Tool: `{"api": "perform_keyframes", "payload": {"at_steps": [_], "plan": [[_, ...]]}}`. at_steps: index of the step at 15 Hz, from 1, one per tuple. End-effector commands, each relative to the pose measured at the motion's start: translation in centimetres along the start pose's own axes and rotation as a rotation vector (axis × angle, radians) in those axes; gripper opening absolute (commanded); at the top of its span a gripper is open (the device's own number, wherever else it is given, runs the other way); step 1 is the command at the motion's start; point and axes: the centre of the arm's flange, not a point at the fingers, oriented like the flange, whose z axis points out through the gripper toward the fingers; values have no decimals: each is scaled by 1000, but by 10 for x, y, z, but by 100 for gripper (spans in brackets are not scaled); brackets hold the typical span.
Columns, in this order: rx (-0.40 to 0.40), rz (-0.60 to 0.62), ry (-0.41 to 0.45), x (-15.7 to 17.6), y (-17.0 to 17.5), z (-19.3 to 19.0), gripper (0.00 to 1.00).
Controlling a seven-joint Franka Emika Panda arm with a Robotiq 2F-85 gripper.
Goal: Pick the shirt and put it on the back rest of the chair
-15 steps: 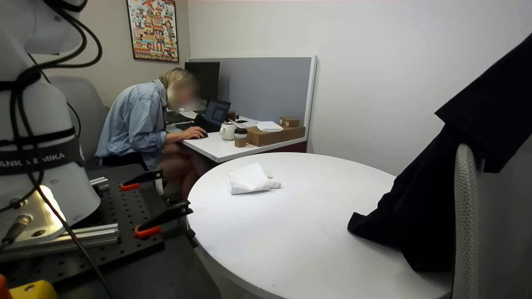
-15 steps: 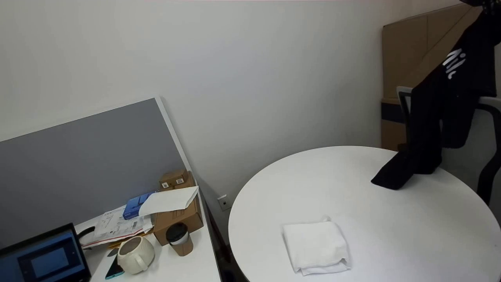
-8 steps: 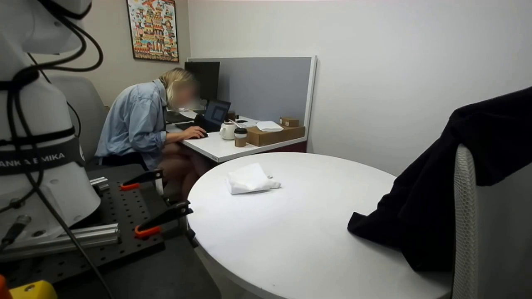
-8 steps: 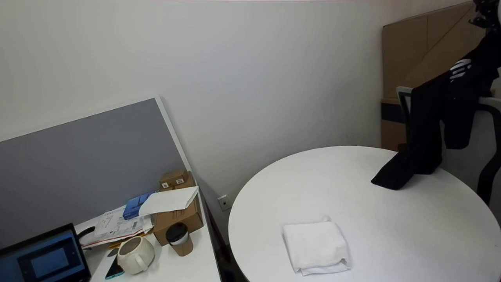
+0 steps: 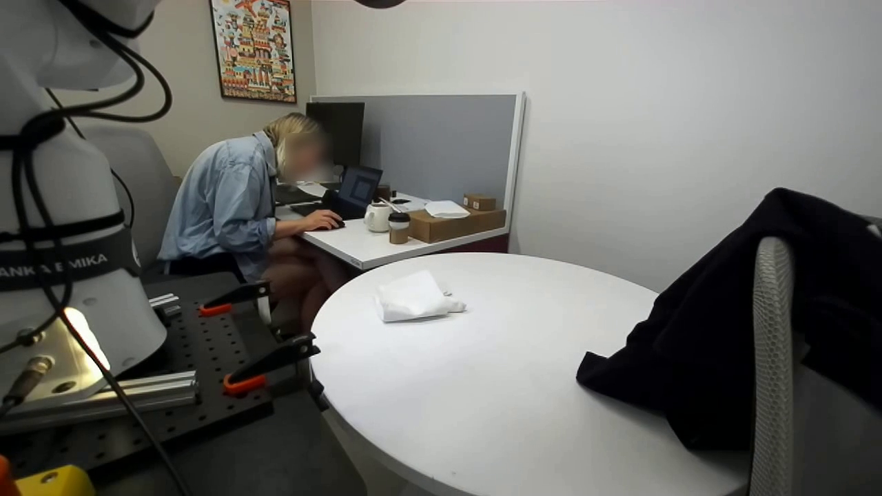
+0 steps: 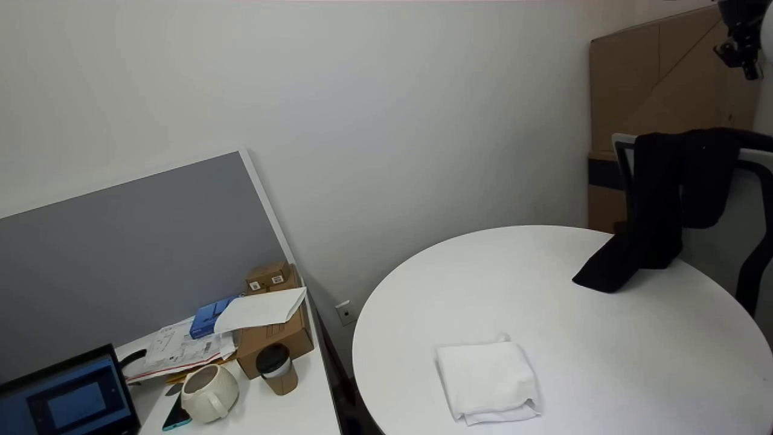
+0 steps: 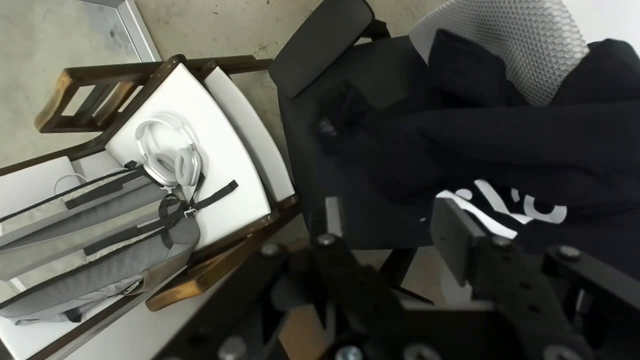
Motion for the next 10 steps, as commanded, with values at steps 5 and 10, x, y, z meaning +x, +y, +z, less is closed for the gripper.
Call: {"api": "perform_keyframes", "payload": {"at_steps": [5,10], "plan": [[20,-28,62,63,22,-43,100],[115,-48,157,59,-3,-90,100]]}}
